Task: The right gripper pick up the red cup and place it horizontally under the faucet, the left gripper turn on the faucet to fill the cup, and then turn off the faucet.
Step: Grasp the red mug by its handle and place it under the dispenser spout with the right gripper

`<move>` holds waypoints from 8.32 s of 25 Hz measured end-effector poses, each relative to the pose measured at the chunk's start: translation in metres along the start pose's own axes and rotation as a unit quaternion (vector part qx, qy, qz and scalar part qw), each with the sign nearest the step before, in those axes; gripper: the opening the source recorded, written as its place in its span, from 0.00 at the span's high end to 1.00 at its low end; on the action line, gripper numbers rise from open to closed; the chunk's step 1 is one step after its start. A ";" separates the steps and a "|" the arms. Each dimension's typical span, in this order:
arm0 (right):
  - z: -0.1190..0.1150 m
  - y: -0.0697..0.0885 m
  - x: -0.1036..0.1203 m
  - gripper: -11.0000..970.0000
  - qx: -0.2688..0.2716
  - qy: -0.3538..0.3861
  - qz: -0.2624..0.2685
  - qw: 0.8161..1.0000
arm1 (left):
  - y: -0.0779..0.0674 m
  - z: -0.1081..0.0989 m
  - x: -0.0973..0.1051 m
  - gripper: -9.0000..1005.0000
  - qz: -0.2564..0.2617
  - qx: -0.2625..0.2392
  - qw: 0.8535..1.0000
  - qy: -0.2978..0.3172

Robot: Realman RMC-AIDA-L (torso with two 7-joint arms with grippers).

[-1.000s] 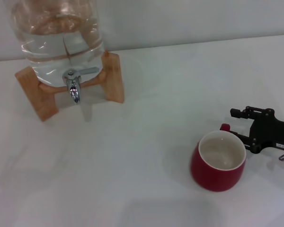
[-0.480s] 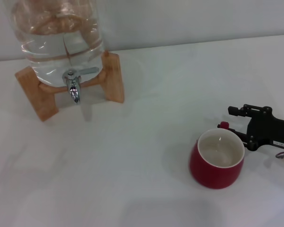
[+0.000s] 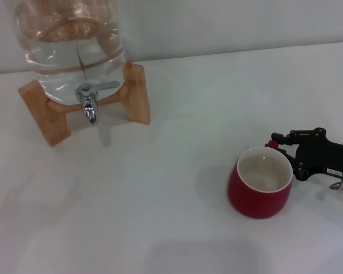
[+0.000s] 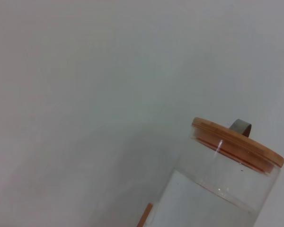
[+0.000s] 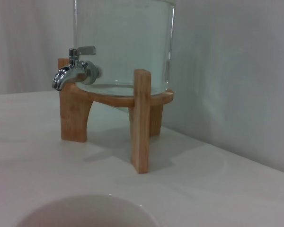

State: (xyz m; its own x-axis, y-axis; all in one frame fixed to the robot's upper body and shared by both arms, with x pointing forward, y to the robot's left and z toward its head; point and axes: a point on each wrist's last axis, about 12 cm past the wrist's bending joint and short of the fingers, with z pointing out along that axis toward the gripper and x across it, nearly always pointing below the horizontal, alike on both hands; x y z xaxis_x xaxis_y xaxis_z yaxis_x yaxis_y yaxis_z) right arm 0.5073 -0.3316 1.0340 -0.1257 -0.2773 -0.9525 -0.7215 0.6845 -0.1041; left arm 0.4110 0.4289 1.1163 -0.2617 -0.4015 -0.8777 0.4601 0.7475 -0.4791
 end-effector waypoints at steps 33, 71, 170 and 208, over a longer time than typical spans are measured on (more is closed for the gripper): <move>0.020 0.002 -0.018 0.87 -0.022 -0.032 0.003 0.999 | 0.003 0.002 0.000 0.11 -0.010 -0.007 1.000 0.008; 0.125 0.041 -0.074 0.87 -0.004 0.020 -0.020 1.000 | 0.019 -0.007 0.018 0.11 -0.045 -0.083 0.995 0.040; 0.206 0.102 -0.119 0.72 0.039 0.099 -0.037 0.994 | 0.016 -0.001 0.021 0.12 -0.052 -0.070 0.995 0.041; 0.200 0.099 -0.115 0.71 0.019 0.096 -0.024 0.995 | 0.017 -0.004 0.020 0.12 -0.052 -0.073 0.995 0.039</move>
State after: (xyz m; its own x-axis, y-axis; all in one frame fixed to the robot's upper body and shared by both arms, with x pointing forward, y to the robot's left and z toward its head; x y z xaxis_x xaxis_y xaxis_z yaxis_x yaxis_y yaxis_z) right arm 0.5862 -0.0972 1.0762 -0.2209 -0.4317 -0.8746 -0.7040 0.6912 -0.1633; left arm 0.4103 0.4353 1.0902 -0.3693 -0.4425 -0.8172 0.2996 0.7757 -0.5555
